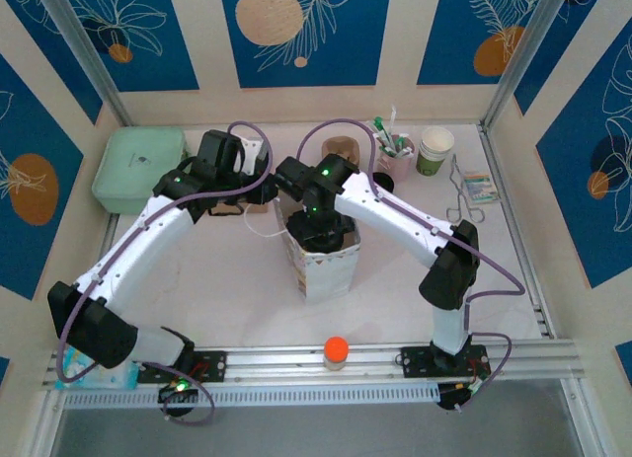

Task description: Pack the takeout coffee

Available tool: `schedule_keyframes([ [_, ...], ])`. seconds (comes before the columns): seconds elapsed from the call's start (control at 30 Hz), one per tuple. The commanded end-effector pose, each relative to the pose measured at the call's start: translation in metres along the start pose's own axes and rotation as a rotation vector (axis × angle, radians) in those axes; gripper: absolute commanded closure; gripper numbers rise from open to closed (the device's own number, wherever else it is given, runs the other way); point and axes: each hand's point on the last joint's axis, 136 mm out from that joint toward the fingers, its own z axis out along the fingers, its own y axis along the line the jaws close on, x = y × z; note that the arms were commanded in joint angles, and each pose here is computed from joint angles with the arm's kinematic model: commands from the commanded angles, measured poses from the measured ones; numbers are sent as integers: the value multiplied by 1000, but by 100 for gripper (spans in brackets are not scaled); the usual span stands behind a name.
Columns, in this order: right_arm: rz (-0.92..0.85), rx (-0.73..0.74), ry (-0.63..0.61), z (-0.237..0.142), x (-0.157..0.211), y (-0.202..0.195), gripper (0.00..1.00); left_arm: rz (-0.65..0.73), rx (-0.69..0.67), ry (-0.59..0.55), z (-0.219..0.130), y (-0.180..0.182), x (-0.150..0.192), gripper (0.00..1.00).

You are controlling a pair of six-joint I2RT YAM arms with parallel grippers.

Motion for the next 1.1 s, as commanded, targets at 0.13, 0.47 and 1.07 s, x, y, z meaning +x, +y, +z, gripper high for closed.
schedule_keyframes([
  [0.13,31,-15,26,1,6,-3,51,1,-19,15,2,5,7,72],
  [0.47,39,-9,49,9,12,-2,51,2,-28,12,2,6,7,72],
  [1.07,51,11,69,16,20,-8,51,5,-37,34,8,9,13,72],
])
